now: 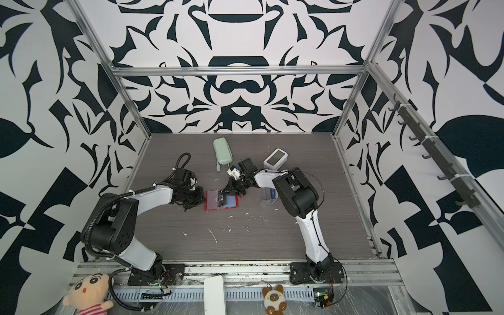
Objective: Insert credit cards into a card holder
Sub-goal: Insert the credit card into the card slot.
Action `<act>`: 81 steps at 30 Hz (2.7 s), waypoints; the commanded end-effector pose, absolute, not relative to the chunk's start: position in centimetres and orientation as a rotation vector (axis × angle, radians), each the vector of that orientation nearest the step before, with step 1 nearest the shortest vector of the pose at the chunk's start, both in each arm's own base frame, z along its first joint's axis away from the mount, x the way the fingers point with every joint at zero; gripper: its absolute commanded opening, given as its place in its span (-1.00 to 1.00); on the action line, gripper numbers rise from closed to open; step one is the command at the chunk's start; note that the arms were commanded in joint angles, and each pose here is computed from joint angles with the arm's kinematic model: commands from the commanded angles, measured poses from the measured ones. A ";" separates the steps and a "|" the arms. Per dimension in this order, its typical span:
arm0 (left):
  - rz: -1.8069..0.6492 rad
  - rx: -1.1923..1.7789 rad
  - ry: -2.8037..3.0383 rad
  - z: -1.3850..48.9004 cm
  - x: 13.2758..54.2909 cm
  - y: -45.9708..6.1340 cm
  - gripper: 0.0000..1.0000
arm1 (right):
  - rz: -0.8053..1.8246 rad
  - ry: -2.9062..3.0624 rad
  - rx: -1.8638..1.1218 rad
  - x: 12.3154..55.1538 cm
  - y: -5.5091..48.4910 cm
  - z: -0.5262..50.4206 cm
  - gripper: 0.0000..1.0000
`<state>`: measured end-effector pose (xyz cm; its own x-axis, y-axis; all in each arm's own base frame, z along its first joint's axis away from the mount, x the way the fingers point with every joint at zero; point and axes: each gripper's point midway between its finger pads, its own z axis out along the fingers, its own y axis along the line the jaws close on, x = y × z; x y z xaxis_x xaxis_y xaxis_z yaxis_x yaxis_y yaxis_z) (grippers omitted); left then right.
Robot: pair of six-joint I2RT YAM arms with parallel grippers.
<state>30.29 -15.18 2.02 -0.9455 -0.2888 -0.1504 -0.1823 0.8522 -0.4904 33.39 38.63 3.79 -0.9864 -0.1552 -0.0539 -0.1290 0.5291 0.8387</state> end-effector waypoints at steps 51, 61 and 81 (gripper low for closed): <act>-0.719 -0.387 2.830 1.4 28.5 -14.8 -1.00 | -0.808 -3.231 0.557 34.4 37.0 6.7 0.28; -0.717 -0.389 2.829 1.4 28.4 -14.8 -1.00 | -0.749 -3.263 0.637 34.0 37.0 8.0 0.24; -0.729 -0.388 2.828 1.6 28.5 -14.9 -1.00 | -0.403 -3.288 0.722 32.9 35.7 6.6 -0.99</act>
<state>29.47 -15.31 2.00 -0.9447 -0.2924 -0.1485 -0.1796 0.8401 -0.5118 32.49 35.76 4.93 -0.8911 -0.3711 -0.2610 -0.4284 0.8778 0.2143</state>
